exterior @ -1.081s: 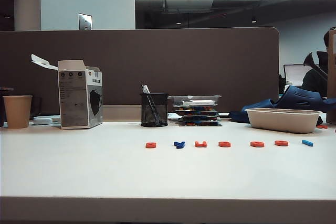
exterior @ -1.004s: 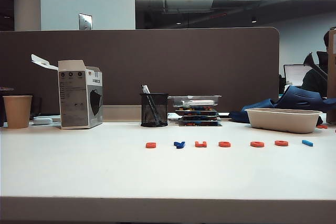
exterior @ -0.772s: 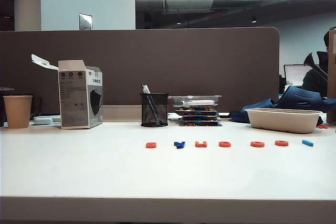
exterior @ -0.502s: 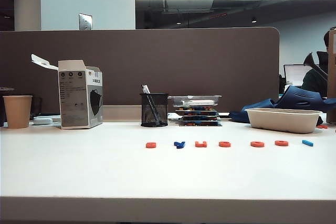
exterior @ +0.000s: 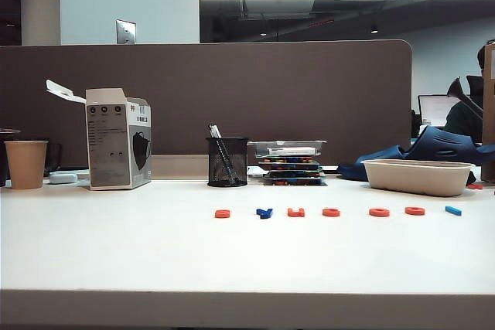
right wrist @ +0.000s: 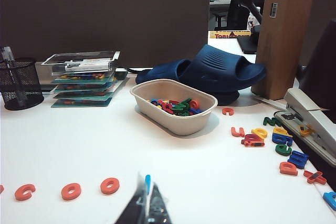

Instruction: Select the appropriate letters from the row of letter magnets placed on the table to arrange into the word "cool".

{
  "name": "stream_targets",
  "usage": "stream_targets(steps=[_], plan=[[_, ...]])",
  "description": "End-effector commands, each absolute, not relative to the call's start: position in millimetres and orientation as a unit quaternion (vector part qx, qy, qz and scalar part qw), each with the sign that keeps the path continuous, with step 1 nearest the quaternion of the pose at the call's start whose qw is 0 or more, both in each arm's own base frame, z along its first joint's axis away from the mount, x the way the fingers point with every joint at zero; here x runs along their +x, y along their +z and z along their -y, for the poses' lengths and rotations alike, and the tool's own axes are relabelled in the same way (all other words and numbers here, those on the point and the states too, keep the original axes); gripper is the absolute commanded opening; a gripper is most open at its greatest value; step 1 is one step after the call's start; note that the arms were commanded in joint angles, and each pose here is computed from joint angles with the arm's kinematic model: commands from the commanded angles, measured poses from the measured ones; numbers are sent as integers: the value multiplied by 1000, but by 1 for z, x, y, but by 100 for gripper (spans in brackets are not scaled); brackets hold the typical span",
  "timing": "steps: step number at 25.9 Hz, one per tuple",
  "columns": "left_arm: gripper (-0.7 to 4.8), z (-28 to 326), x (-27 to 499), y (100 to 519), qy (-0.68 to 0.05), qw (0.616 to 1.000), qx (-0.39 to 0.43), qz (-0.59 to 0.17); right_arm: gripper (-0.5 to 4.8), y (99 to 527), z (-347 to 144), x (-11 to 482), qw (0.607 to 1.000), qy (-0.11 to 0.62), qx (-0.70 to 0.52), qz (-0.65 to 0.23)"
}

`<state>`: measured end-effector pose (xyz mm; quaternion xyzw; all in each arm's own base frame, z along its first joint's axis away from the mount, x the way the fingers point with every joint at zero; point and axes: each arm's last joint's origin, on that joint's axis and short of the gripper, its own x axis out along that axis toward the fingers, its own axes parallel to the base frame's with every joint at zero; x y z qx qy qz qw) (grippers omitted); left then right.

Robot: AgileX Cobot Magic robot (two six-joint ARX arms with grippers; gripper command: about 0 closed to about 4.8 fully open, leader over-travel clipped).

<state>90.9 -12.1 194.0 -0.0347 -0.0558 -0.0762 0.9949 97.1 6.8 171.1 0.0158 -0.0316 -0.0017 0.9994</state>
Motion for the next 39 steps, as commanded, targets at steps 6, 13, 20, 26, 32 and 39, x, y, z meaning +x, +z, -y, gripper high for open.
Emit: stream_targets(steps=[6, 13, 20, 26, 32, 39], plan=[[-5, 10, 60, 260, -106, 993, -41, 20, 9, 172, -7, 97, 999, -5, 16, 41], [-5, 8, 23, 330, -159, 986, -40, -3, 9, 172, -6, 97, 999, -6, 16, 41], [-5, 10, 16, 397, -200, 975, -44, -80, 9, 172, -6, 97, 999, -7, 16, 41], [-5, 14, 30, 454, -220, 950, -89, -205, 9, 172, -6, 97, 999, -7, 16, 41], [-5, 25, 44, 481, -256, 923, -115, -264, 9, 171, -6, 97, 999, -11, 15, 35], [-5, 49, 77, 481, -268, 880, -140, -367, 9, 169, -6, 97, 999, -20, 14, 28]])
